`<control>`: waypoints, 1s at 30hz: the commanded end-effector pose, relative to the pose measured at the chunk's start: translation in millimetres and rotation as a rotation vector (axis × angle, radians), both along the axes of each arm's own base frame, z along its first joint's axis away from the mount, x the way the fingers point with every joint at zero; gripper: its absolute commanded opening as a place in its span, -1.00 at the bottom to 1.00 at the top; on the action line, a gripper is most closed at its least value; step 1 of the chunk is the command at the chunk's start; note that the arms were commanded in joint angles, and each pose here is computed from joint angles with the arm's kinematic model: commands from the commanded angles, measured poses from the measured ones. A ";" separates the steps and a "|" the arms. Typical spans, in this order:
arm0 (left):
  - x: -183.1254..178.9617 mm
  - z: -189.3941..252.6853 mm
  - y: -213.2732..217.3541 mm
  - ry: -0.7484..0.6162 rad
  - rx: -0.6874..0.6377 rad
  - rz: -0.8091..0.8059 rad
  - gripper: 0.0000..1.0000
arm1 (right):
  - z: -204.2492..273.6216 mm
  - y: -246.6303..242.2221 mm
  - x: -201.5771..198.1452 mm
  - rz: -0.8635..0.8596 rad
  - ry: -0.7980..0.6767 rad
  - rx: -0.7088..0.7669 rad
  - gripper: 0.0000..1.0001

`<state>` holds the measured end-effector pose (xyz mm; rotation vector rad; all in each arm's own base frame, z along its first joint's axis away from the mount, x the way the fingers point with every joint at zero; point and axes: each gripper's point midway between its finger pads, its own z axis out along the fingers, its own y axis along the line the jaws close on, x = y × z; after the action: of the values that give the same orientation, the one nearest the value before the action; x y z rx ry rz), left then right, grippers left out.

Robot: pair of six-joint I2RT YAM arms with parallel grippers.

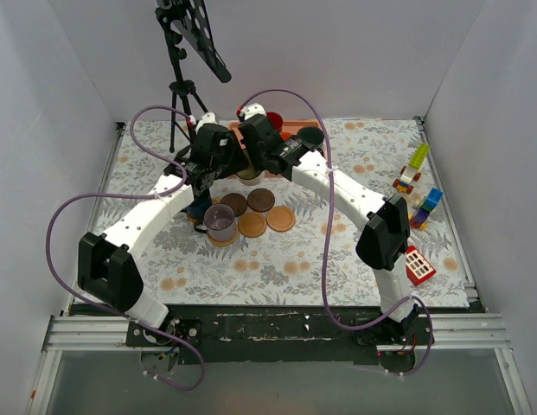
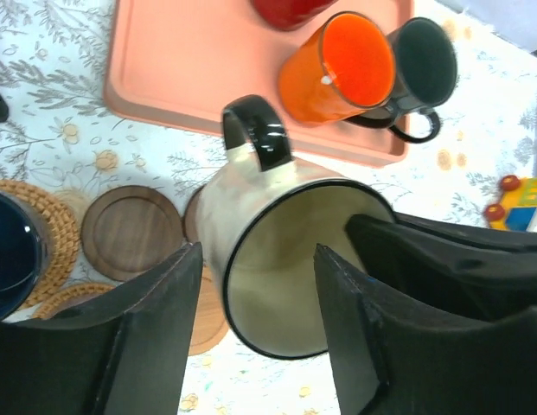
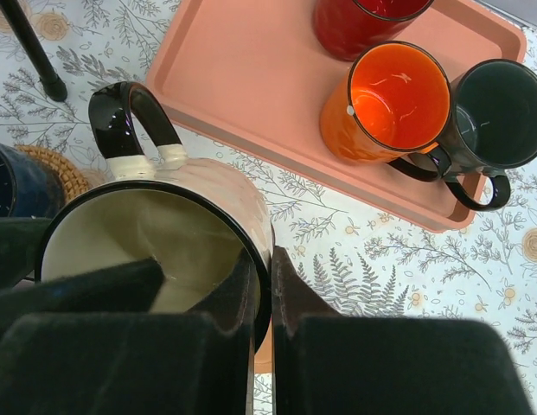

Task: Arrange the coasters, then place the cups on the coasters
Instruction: Place the cup on the coaster.

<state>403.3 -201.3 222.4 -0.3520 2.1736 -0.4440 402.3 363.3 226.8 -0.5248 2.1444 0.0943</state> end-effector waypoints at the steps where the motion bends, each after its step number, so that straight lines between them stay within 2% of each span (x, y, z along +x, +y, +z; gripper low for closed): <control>1: -5.0 64.8 -1.8 -0.157 -0.070 -0.033 0.25 | 38.8 7.5 6.3 -0.004 -0.072 0.118 -0.97; 5: -15.6 71.2 10.6 -0.173 -0.062 -0.020 0.65 | 41.2 0.3 10.1 0.016 -0.064 0.148 -0.97; 9: -26.1 75.7 31.8 -0.181 -0.051 -0.003 0.96 | 32.7 -9.9 12.5 0.092 -0.055 0.146 -0.97; 16: -41.6 77.9 66.3 -0.183 -0.065 -0.005 0.96 | 13.1 -20.6 11.9 0.267 -0.044 0.068 -0.97; 19: -47.0 70.6 71.1 -0.160 -0.074 0.000 0.96 | 10.1 -13.8 8.8 0.370 -0.060 0.041 -0.97; 25: -50.3 81.7 79.7 -0.213 -0.089 0.020 0.96 | 2.5 6.7 0.3 0.593 -0.081 0.011 -0.97; 30: -53.6 84.1 88.9 -0.223 -0.070 0.051 0.96 | 3.6 17.4 7.5 0.645 -0.103 0.006 -0.97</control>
<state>358.1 -122.4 288.7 -0.3860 1.9883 -0.5220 397.9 352.5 165.3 -1.1351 2.0562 0.3342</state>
